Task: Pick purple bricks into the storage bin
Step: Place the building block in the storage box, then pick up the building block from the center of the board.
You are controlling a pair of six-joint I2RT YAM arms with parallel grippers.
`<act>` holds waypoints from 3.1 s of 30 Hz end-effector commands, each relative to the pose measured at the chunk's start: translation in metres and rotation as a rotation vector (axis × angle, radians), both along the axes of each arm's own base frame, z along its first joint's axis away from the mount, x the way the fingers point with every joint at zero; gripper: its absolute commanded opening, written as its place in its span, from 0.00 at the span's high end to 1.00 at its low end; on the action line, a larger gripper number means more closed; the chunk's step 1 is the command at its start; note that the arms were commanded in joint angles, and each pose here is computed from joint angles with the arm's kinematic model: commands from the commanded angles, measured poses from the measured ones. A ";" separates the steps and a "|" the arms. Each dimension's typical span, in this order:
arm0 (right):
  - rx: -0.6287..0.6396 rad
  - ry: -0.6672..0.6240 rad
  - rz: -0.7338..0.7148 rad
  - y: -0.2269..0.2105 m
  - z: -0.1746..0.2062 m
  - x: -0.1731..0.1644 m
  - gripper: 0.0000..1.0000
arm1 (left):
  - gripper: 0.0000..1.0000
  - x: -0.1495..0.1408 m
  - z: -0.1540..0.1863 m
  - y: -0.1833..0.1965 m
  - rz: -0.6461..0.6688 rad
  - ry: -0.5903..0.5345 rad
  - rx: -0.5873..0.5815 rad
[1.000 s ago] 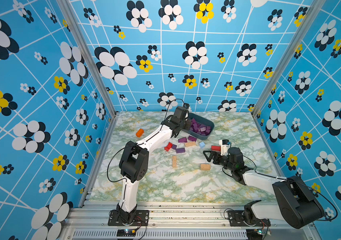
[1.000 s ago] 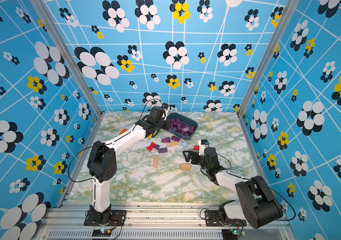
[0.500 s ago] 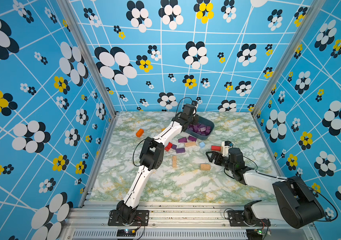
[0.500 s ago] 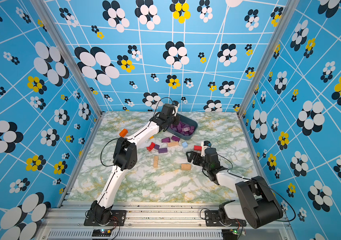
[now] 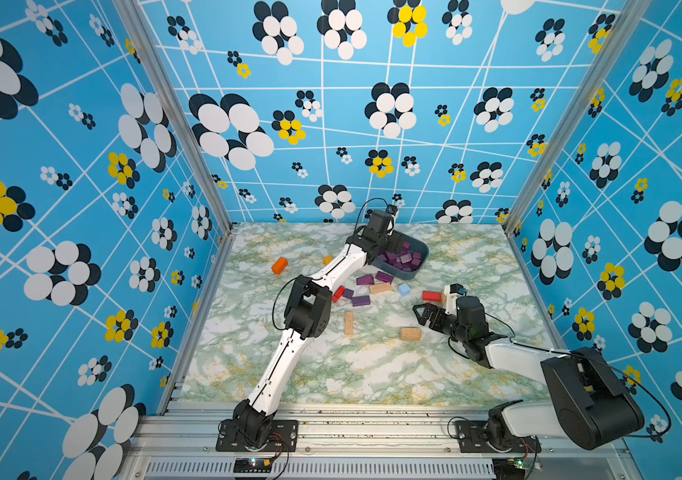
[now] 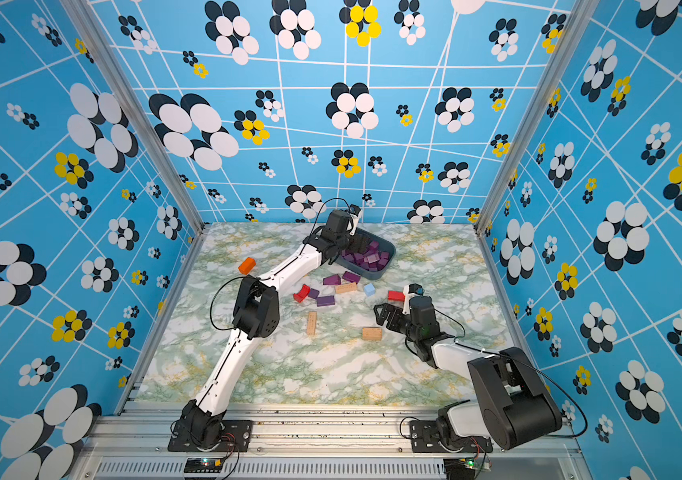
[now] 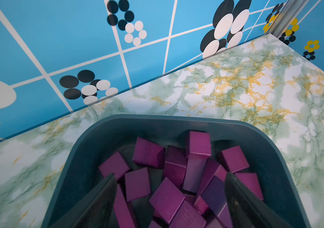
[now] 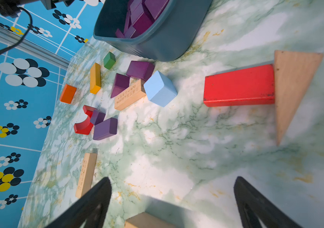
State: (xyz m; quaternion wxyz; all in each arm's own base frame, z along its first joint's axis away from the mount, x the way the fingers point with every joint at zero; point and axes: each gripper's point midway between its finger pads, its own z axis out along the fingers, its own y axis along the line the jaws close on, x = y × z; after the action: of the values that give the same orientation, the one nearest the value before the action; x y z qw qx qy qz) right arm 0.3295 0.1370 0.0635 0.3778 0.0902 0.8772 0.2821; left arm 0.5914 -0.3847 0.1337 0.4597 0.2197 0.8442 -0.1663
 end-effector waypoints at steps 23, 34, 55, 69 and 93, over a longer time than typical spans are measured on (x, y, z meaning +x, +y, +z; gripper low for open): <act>-0.236 -0.137 0.166 0.014 0.039 0.004 0.01 | 0.03 -0.202 0.053 0.168 0.200 -0.153 -0.097; -0.575 -0.264 0.507 0.085 0.072 0.014 0.04 | 0.02 -0.290 0.006 0.217 0.172 -0.124 -0.134; -0.818 -0.167 0.939 0.160 0.003 0.059 0.21 | 0.00 -0.308 0.003 0.205 0.075 -0.182 -0.297; -0.785 -0.126 1.075 0.183 -0.014 0.061 0.23 | 0.01 -0.307 0.006 0.213 0.113 -0.199 -0.281; -0.829 -0.045 1.173 0.197 -0.042 0.053 0.37 | 0.01 -0.306 0.007 0.218 0.142 -0.197 -0.267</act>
State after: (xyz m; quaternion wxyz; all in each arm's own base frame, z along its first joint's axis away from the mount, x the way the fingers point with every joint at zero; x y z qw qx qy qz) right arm 0.3933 0.3366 0.0290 0.2076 -0.5418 0.8098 0.0870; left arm 0.2825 -0.1711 0.1405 0.5753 0.1213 0.7759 -0.2284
